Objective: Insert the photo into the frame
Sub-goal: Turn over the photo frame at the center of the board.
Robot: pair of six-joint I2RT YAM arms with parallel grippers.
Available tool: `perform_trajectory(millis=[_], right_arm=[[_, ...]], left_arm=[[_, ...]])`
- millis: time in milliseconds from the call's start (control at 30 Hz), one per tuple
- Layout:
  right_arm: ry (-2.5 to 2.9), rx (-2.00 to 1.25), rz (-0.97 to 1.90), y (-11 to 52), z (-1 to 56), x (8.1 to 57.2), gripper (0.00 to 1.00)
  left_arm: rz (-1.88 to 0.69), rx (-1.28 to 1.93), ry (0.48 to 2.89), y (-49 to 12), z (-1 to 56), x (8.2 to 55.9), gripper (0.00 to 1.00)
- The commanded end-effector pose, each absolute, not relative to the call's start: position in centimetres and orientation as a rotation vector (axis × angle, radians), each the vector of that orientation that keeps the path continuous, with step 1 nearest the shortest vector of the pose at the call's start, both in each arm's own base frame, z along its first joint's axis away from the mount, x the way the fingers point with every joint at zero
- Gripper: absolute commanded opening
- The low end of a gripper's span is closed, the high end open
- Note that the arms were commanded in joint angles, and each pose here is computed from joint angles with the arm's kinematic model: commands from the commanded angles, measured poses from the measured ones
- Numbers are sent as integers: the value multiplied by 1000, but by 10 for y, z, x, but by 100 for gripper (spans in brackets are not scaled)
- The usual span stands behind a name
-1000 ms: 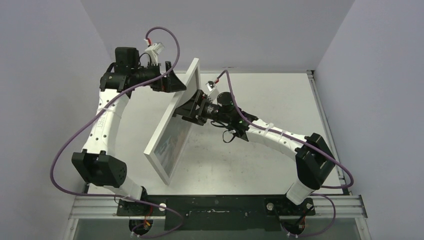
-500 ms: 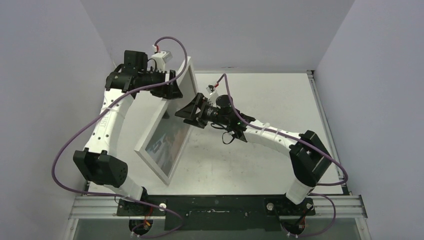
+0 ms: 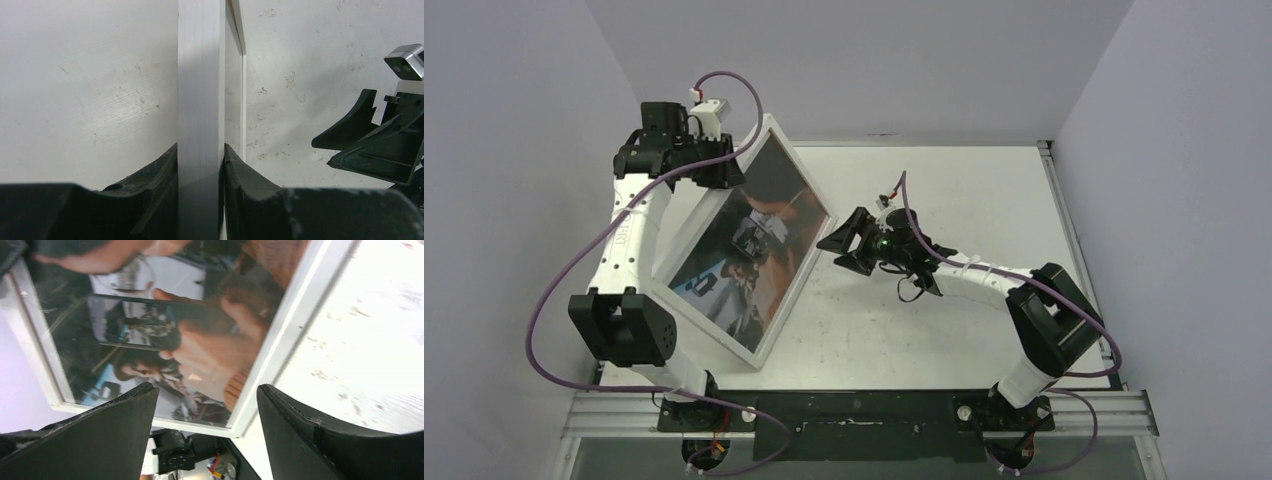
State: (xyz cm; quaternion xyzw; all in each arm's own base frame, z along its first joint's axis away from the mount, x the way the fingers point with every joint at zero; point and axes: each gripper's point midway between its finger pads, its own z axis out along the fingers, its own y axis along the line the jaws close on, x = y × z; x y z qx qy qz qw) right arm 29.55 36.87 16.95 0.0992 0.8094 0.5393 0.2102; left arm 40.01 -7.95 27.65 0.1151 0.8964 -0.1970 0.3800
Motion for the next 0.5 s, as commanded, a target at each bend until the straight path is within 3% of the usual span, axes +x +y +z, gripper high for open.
perform_trajectory(millis=[0,167,467], right_arm=[[2268,250,1457,357,151,290,74],[2345,297,1402,343,108,278,80],[2395,323,1408,344,90,256,81]], left_arm=[[-532,334,2274,-81,258,417,25],[-641,316,2281,-82,227,431,22],[-797,239,2302,-103,177,479,15]])
